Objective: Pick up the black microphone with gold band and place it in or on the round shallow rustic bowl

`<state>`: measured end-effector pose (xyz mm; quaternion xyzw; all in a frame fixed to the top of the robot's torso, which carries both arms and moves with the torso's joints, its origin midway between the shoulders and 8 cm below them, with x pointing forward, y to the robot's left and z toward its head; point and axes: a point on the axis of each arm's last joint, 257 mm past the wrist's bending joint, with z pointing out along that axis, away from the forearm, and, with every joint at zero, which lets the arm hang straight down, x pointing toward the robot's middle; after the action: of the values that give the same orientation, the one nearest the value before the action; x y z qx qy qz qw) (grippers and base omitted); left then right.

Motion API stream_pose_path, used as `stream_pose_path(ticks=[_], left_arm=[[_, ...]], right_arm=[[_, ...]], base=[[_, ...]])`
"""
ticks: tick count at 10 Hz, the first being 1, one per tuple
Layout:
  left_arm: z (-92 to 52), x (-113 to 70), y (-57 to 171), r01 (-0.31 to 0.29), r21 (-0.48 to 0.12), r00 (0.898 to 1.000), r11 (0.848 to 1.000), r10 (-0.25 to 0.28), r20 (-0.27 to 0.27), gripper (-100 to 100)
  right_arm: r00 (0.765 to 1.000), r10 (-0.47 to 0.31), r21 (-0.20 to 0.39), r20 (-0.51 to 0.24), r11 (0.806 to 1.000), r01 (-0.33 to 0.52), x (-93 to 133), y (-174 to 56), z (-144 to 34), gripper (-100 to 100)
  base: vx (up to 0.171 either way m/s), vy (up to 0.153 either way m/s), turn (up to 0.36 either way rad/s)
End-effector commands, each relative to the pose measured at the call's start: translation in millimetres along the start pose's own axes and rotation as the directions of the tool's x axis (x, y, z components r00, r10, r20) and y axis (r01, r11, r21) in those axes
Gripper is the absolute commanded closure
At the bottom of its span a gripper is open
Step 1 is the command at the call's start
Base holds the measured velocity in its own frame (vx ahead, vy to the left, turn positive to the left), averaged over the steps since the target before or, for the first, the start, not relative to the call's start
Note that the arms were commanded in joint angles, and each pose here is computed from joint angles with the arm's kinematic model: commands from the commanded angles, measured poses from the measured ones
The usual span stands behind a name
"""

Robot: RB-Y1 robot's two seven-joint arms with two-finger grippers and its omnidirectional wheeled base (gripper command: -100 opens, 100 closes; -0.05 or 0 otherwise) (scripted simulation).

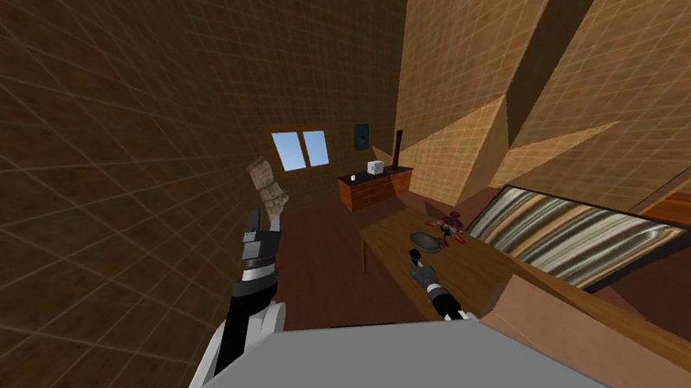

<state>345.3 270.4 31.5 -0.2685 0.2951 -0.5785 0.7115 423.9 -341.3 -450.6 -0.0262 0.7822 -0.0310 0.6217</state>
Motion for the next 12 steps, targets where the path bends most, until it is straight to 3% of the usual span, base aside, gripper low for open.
stream_pose_path(ticks=[1, 3, 4, 6, 7, 10, 11, 12], left_arm=[[0.0, 0.0, 0, 0.0, 0.0, 1.0, 1.0, 0.0, 0.0, 0], [0.0, 0.0, 0, 0.0, 0.0, 1.0, 1.0, 0.0, 0.0, 0], [0.0, 0.0, 0, 0.0, 0.0, 1.0, 1.0, 0.0, 0.0, 0], [0.0, 0.0, 0, 0.0, 0.0, 1.0, 1.0, 0.0, 0.0, 0], [0.0, 0.0, 0, 0.0, 0.0, 1.0, 1.0, 0.0, 0.0, 0], [0.0, 0.0, 0, 0.0, 0.0, 1.0, 1.0, 0.0, 0.0, 0], [0.0, 0.0, 0, 0.0, 0.0, 1.0, 1.0, 0.0, 0.0, 0], [0.0, 0.0, 0, 0.0, 0.0, 1.0, 1.0, 0.0, 0.0, 0]], right_arm=[[1.0, -0.019, 0.032, -0.021, 0.999, 0.019, 5, -15, 2.8, 100], [1.0, 0.026, 0.063, -0.007, 0.998, -0.025, 2, -23, 2.5, 100], [0.999, -0.003, 0.084, -0.033, 0.996, 0.006, 7, -35, 4.8, 100], [0.999, 0.041, 0.115, -0.019, 0.993, -0.038, 5, -43, 4.1, 100], [0.999, 0.013, 0.135, -0.046, 0.991, -0.007, 10, -55, 6.1, 100], [0.998, 0.045, 0.155, -0.035, 0.987, -0.039, 7, -58, 5.4, 100], [0.998, 0.047, 0.157, -0.035, 0.987, -0.041, 7, -58, 5.3, 0], [0.997, 0.059, 0.171, -0.05, 0.984, -0.049, 18, -63, -5.4, 100]], base=[[-0.107, -0.012, 0.338], [-0.072, -0.001, 0.104], [-0.09, 0.01, 0.324], [-0.065, 0.001, 0.104], [-0.089, 0.003, 0.278], [-0.05, 0.009, 0.083], [0.0, 0.0, 0.0], [-0.118, 0.047, -0.075]])
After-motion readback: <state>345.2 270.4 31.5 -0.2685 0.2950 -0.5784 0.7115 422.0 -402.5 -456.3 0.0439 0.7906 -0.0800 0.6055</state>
